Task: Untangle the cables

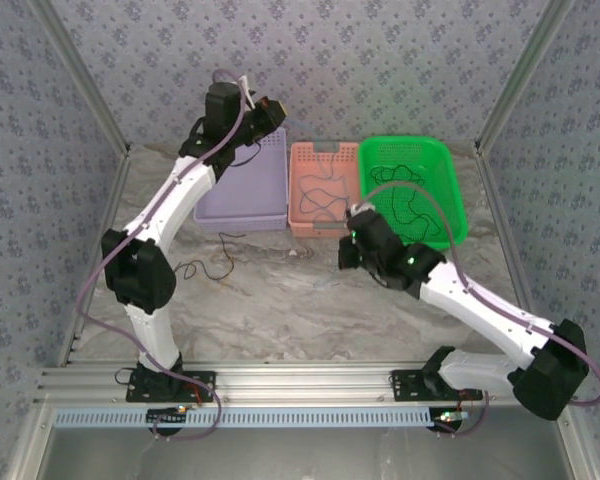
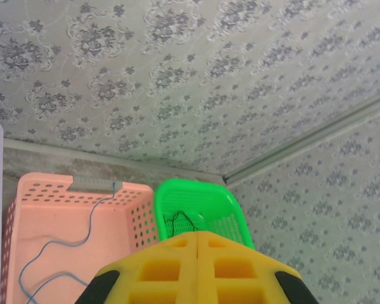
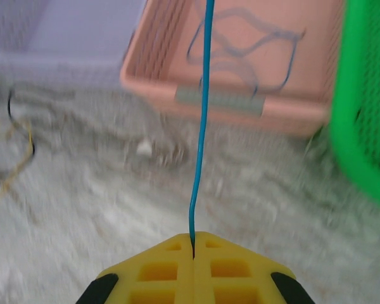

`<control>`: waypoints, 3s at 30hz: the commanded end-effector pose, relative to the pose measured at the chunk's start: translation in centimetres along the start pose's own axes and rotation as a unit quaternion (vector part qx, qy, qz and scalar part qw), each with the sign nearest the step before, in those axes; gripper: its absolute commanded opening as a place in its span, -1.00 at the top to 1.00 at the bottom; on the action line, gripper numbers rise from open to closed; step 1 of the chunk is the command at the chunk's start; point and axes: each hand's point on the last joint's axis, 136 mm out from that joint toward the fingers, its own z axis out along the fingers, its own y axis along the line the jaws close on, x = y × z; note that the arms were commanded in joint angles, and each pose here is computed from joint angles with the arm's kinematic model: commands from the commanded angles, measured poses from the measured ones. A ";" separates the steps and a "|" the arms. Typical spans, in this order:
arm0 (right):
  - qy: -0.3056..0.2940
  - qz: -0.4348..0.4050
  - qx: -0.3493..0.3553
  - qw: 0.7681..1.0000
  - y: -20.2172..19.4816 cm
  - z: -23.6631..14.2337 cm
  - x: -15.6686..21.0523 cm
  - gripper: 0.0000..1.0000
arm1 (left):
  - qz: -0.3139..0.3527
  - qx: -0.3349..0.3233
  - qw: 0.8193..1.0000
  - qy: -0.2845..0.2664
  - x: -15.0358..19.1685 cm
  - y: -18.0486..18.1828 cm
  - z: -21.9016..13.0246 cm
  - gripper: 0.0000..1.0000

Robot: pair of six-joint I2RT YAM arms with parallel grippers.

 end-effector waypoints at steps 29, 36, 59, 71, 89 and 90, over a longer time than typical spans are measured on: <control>0.081 0.068 0.091 0.990 -8.2 19.6 -9.0 1.00 | 0.046 -0.143 0.986 0.067 10.9 11.7 15.1 1.00; 0.099 0.061 0.102 0.988 -8.0 19.6 -7.6 1.00 | 0.055 -0.161 0.982 0.084 12.0 12.8 15.1 1.00; 0.132 0.038 0.105 0.985 -7.6 20.2 -7.0 1.00 | 0.075 -0.201 0.973 0.084 11.4 11.7 13.6 1.00; 0.081 0.026 0.128 0.988 -7.6 16.3 -9.5 0.09 | 0.130 -0.272 0.951 0.064 9.3 10.5 10.0 -0.37; -0.008 -0.031 0.014 0.999 3.4 5.1 -8.0 0.00 | 0.044 -0.393 0.918 -0.005 7.2 14.0 -14.5 -0.36; -0.006 -0.034 0.004 0.999 4.4 4.8 -6.9 0.01 | 0.034 -0.407 0.913 0.001 8.1 15.0 -16.4 -0.34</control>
